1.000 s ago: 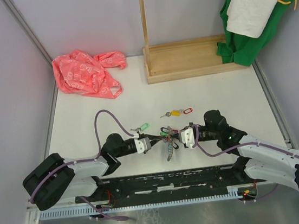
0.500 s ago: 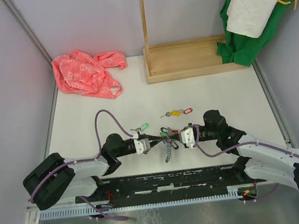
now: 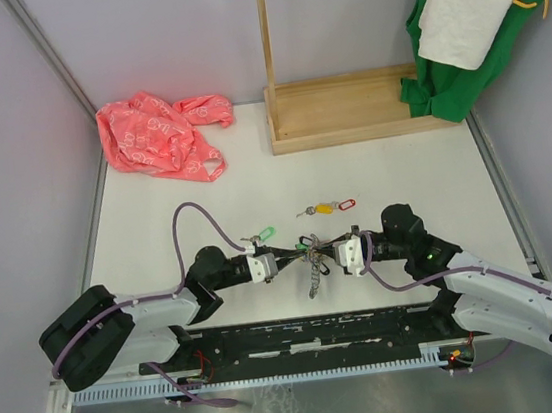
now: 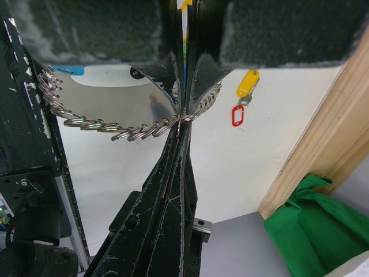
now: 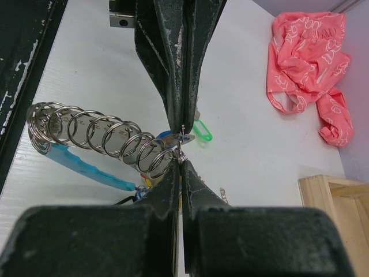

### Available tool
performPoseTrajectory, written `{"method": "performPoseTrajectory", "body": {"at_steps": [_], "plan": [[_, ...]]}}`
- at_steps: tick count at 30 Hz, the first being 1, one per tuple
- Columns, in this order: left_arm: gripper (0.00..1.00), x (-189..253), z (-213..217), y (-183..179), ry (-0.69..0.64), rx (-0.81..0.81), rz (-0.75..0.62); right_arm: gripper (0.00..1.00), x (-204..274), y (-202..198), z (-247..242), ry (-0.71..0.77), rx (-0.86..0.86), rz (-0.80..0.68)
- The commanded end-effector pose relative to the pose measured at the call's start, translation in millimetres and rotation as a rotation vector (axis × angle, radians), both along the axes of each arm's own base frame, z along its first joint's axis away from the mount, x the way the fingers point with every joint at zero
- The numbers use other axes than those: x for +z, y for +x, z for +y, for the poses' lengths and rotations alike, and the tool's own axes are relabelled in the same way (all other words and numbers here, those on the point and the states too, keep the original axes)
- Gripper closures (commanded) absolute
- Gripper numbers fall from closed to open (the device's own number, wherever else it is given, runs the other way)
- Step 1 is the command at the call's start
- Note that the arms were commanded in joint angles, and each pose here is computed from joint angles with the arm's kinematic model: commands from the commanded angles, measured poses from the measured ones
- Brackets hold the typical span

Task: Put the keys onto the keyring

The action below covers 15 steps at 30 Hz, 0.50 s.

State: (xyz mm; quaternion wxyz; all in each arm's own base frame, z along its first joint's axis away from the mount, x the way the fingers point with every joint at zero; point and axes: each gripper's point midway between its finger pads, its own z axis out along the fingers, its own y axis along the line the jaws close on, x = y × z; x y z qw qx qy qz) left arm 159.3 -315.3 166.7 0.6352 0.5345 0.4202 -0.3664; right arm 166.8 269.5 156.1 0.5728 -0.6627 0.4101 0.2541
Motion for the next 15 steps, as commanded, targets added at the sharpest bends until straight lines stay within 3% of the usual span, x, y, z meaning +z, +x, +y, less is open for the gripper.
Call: {"method": "performPoseTrajectory", "body": {"at_steps": [1, 15], "plan": [[0.97, 9.5, -0.1, 3.2, -0.026, 0.016, -0.026, 0.99, 22.2, 5.3, 2.3, 0.051, -0.009, -0.079], [0.97, 14.9, -1.9, -0.4, -0.054, -0.005, -0.025, 0.99, 22.3, 6.1, 3.4, 0.057, -0.012, -0.072]]}}
